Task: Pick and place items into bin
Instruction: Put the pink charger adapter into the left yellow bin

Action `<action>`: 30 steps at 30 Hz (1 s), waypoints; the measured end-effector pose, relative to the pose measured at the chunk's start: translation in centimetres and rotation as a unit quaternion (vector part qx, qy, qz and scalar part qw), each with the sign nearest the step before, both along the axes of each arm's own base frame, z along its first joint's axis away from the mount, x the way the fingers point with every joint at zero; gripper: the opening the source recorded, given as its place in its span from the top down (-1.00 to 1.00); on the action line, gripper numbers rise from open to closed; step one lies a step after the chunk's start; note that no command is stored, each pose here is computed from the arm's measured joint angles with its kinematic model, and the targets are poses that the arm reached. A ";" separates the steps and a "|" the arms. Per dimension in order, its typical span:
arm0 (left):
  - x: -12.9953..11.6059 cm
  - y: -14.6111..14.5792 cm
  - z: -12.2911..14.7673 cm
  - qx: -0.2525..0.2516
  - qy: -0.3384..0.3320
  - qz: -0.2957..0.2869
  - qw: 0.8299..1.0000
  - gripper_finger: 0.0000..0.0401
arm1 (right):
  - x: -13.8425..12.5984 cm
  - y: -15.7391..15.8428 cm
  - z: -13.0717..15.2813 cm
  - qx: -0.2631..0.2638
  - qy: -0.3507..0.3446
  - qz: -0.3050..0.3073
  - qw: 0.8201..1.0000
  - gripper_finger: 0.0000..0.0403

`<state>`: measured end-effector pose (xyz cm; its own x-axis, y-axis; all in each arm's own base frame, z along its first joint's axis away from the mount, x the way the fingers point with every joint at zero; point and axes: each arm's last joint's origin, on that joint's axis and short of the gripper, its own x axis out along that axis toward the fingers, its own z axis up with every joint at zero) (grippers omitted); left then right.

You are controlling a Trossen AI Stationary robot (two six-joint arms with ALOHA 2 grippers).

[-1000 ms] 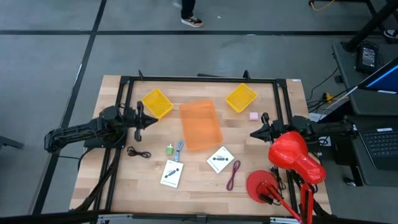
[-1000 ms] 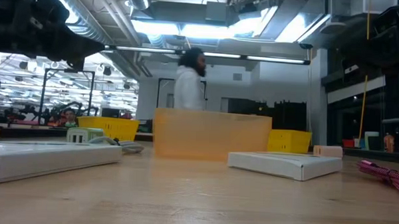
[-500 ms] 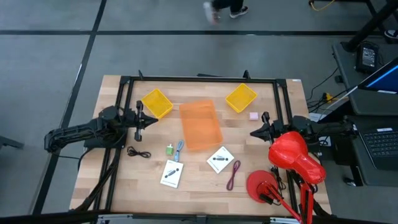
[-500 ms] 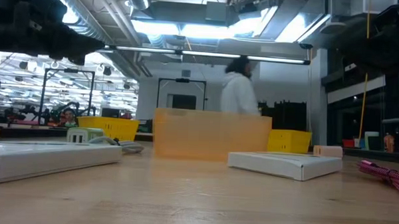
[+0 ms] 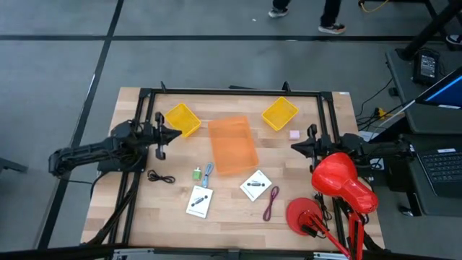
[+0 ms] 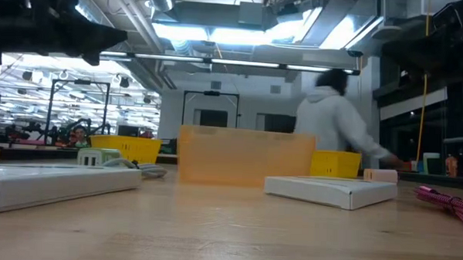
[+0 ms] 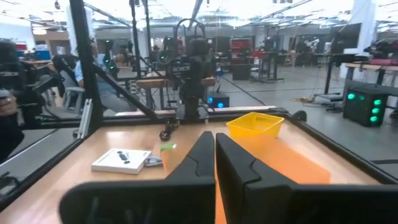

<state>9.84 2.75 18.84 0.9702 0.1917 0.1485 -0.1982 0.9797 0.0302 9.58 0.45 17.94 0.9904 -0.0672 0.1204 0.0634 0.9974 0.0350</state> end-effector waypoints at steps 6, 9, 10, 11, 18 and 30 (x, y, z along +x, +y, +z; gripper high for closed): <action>0.9 0.4 0.5 -0.019 0.039 0.012 0.999 0.99 | -0.1 -0.1 1.2 0.000 -0.004 -0.007 1.000 1.00; 1.4 0.5 1.0 -0.032 0.051 0.012 0.998 0.99 | -0.2 -0.1 2.6 -0.008 -0.007 -0.019 1.000 1.00; 1.6 0.6 1.2 -0.032 0.053 0.012 0.998 0.99 | -0.1 -0.1 3.0 -0.012 -0.004 -0.020 1.000 1.00; 1.8 0.6 1.4 -0.032 0.053 0.012 0.998 0.99 | 0.0 -0.1 3.3 -0.018 0.002 -0.021 1.000 1.00; 3.2 1.1 2.0 -0.039 0.074 0.011 0.996 0.99 | 1.7 0.0 4.1 -0.031 0.079 -0.021 0.996 1.00; 4.3 1.2 1.2 -0.057 0.113 -0.025 0.992 0.99 | 3.6 -1.2 5.6 0.052 0.284 -0.084 0.954 1.00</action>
